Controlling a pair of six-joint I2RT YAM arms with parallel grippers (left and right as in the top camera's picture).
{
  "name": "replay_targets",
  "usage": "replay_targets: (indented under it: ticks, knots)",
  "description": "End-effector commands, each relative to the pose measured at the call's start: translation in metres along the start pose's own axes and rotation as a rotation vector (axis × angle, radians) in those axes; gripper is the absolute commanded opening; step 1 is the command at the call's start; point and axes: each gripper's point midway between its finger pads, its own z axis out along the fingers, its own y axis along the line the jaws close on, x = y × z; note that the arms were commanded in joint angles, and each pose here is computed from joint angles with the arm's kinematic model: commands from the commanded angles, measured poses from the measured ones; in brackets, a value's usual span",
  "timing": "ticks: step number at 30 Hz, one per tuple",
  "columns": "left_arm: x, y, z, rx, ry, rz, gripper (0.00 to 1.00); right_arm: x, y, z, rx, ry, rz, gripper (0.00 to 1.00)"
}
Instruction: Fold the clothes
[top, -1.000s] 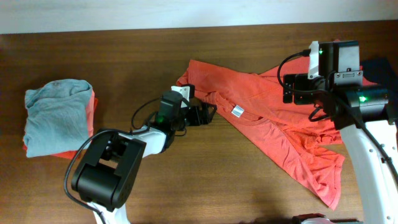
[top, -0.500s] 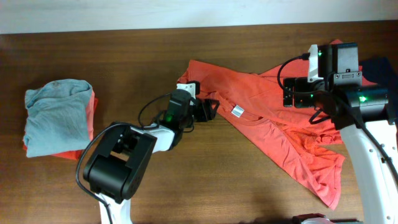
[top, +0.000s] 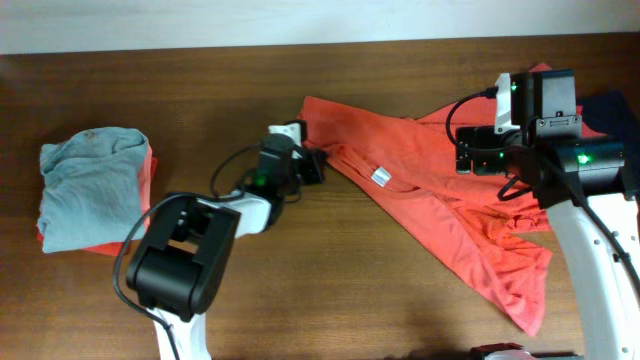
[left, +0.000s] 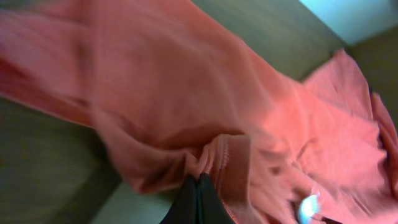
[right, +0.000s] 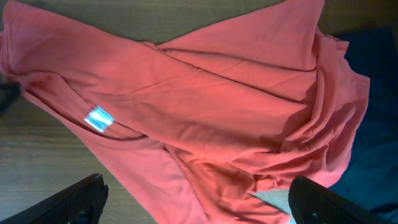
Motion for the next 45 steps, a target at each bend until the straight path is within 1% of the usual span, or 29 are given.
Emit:
replay_targets:
  ticks: [1,3,7,10,14,15,16,17,18,19,20,22,23,27,30,34,37,40,41,43,45]
  knots:
    - [-0.041,0.041,-0.016,-0.045,-0.073,-0.05,0.0,-0.002,-0.005,-0.004,0.014,-0.012,0.016,0.98]
    - [-0.065,0.061,-0.03,-0.07,-0.124,-0.076,0.0,-0.002,-0.005,-0.004,0.014,-0.011,0.016,0.98]
    - [-0.126,0.102,-0.064,-0.101,-0.251,-0.119,0.0,-0.002,-0.005,-0.004,0.014,-0.011,0.016,0.98]
    - [-0.167,0.129,-0.088,-0.138,-0.315,-0.152,0.0,-0.001,-0.005,-0.004,0.014,-0.009,0.016,0.98]
    - [-0.211,0.16,-0.122,-0.211,-0.35,-0.155,0.0,0.0,-0.005,-0.004,0.014,-0.004,0.015,0.98]
    - [-0.219,0.164,-0.128,-0.223,-0.345,-0.154,0.04,0.0,-0.005,-0.004,0.014,-0.003,0.015,0.98]
    - [-0.226,0.167,-0.135,-0.235,-0.333,-0.148,0.21,0.0,-0.005,-0.004,0.014,-0.003,0.015,0.98]
    - [-0.229,0.168,-0.139,-0.241,-0.316,-0.148,0.4,0.0,-0.005,-0.004,0.014,-0.003,0.015,0.98]
    - [-0.231,0.165,-0.142,-0.234,-0.286,-0.143,0.62,0.0,-0.005,-0.004,0.014,-0.003,0.015,0.98]
    - [-0.231,0.16,-0.143,-0.215,-0.248,-0.139,0.87,0.0,-0.005,-0.004,0.014,-0.003,0.015,0.98]
    - [-0.227,0.153,-0.144,-0.196,-0.201,-0.141,0.99,0.0,-0.005,-0.004,0.014,-0.003,0.015,0.98]
    - [-0.212,0.143,-0.144,-0.181,-0.107,-0.169,0.99,0.0,-0.005,-0.004,0.014,-0.003,0.015,0.99]
    - [-0.185,0.135,-0.143,-0.196,0.008,-0.216,0.99,0.0,-0.005,-0.004,0.014,-0.003,0.014,0.99]
    - [-0.119,0.109,-0.133,-0.214,0.26,-0.208,0.99,0.0,-0.005,-0.004,0.014,-0.003,0.014,0.99]
    - [-0.068,0.095,-0.13,-0.314,0.446,-0.168,0.99,0.0,-0.005,-0.004,0.014,-0.003,0.014,0.99]
    - [-0.015,0.072,-0.13,-0.438,0.639,-0.034,0.99,0.001,-0.005,-0.004,0.014,-0.001,0.014,0.99]
    - [0.011,0.055,-0.13,-0.514,0.726,0.068,0.99,0.002,-0.005,-0.004,0.014,0.004,0.013,1.0]
    - [0.033,0.037,-0.128,-0.535,0.789,0.15,0.98,0.003,-0.005,-0.004,0.014,0.008,0.013,1.0]
    - [0.039,0.033,-0.128,-0.549,0.802,0.173,0.95,0.003,-0.005,-0.004,0.014,0.009,0.013,1.0]
    - [0.045,0.029,-0.127,-0.584,0.803,0.186,0.84,0.004,-0.005,-0.004,0.014,0.012,0.013,1.0]
    - [0.048,0.024,-0.124,-0.59,0.798,0.205,0.8,0.005,-0.005,-0.004,0.014,0.015,0.012,1.0]
